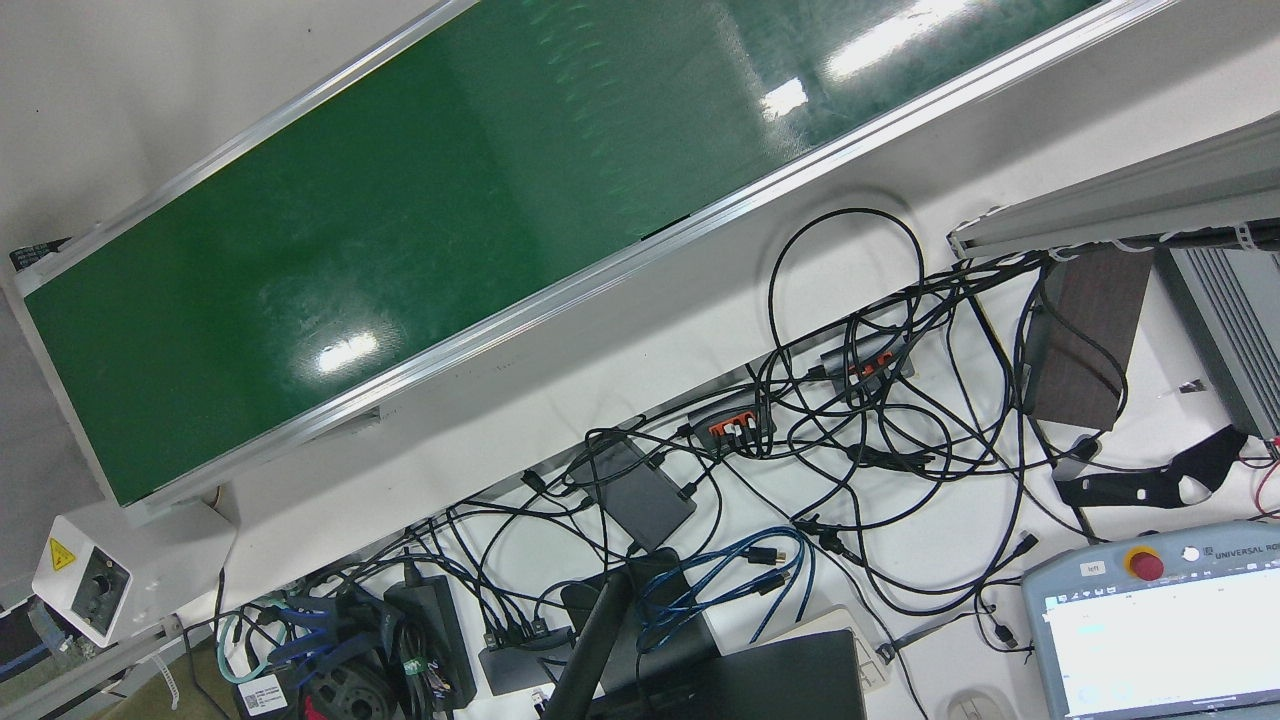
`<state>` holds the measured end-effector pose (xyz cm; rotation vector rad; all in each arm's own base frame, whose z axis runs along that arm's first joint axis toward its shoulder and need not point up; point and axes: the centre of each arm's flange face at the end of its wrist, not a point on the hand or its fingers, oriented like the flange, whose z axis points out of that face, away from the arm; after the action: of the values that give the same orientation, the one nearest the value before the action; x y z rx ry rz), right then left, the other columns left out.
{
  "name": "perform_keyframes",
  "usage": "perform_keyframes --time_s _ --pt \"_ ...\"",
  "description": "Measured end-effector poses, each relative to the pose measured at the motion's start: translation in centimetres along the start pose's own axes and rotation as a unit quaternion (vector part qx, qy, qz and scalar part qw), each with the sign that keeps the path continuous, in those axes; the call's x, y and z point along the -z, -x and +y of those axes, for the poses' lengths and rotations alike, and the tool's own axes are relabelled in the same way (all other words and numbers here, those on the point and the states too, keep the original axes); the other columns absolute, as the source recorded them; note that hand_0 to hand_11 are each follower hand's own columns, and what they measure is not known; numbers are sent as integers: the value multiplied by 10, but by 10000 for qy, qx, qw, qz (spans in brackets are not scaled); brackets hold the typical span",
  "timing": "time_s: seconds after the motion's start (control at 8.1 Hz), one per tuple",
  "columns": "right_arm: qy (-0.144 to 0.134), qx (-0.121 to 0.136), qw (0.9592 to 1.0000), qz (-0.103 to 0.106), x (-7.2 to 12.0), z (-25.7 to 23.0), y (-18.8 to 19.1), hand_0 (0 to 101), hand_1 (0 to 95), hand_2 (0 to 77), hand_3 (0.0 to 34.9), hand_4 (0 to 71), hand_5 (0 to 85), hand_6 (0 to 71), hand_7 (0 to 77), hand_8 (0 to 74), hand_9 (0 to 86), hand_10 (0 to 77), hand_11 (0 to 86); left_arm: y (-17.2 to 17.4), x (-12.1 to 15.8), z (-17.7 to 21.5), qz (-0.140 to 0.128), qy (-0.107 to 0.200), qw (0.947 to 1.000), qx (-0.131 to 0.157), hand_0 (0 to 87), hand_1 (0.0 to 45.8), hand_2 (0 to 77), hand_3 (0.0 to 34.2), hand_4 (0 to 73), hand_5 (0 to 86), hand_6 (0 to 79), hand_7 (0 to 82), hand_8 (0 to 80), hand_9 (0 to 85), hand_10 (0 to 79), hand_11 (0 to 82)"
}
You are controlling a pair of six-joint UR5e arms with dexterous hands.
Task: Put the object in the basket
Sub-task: 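Close the left hand around the juice bottle's body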
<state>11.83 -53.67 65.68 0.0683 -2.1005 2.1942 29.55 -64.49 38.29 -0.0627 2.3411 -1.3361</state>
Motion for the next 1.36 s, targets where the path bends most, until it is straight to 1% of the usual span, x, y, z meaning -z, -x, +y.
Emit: perform_keyframes --time_s 0.25,0.37,0.49,0.62,0.86,0.99,1.11,1.24,1.36 --pt "0 0 10000 -5 0 0 1 2 0 5 2 0 0 0 5 0 0 0 0 1 -3 5 31 90 9999 74 489 131 5 0 33 16 0 5 0 5 49 87" --pt "-1 0 10000 -7 0 0 1 1 0 5 2 0 0 0 5 0 0 0 0 0 -6 8 80 184 9997 117 490 147 11 0 33 22 0 5 0 5 49 87" --pt "-1 0 10000 -7 0 0 1 2 0 5 3 0 0 0 5 0 0 0 0 0 -8 10 113 252 9995 170 490 147 11 0 33 22 0 5 0 5 49 87" --pt "-3 0 10000 -7 0 0 1 3 0 5 2 0 0 0 5 0 0 0 0 5 -9 11 114 325 9990 278 480 131 33 0 22 22 0 5 0 5 49 87" --pt "-3 0 10000 -7 0 0 1 1 0 5 3 0 0 0 5 0 0 0 0 25 -10 18 15 421 9978 512 480 136 44 0 22 22 0 5 0 5 49 93" --pt "-2 0 10000 -7 0 0 1 1 0 5 3 0 0 0 5 0 0 0 0 29 -11 21 -12 443 9974 561 479 136 44 0 27 22 0 5 0 5 49 87" --pt "-1 0 10000 -8 0 0 1 2 0 5 2 0 0 0 5 0 0 0 0 30 -10 23 -25 449 9973 581 480 136 22 0 33 22 0 5 0 5 49 87" --pt "-1 0 10000 -8 0 0 1 3 0 5 2 0 0 0 5 0 0 0 0 26 -8 30 -79 341 9978 558 502 191 175 0 180 131 33 5 60 49 164 235" --pt "-1 -1 10000 -11 0 0 1 3 0 5 2 0 0 0 5 0 0 0 0 18 -4 39 -131 193 9985 499 526 191 371 0 311 273 164 114 213 333 316 415"
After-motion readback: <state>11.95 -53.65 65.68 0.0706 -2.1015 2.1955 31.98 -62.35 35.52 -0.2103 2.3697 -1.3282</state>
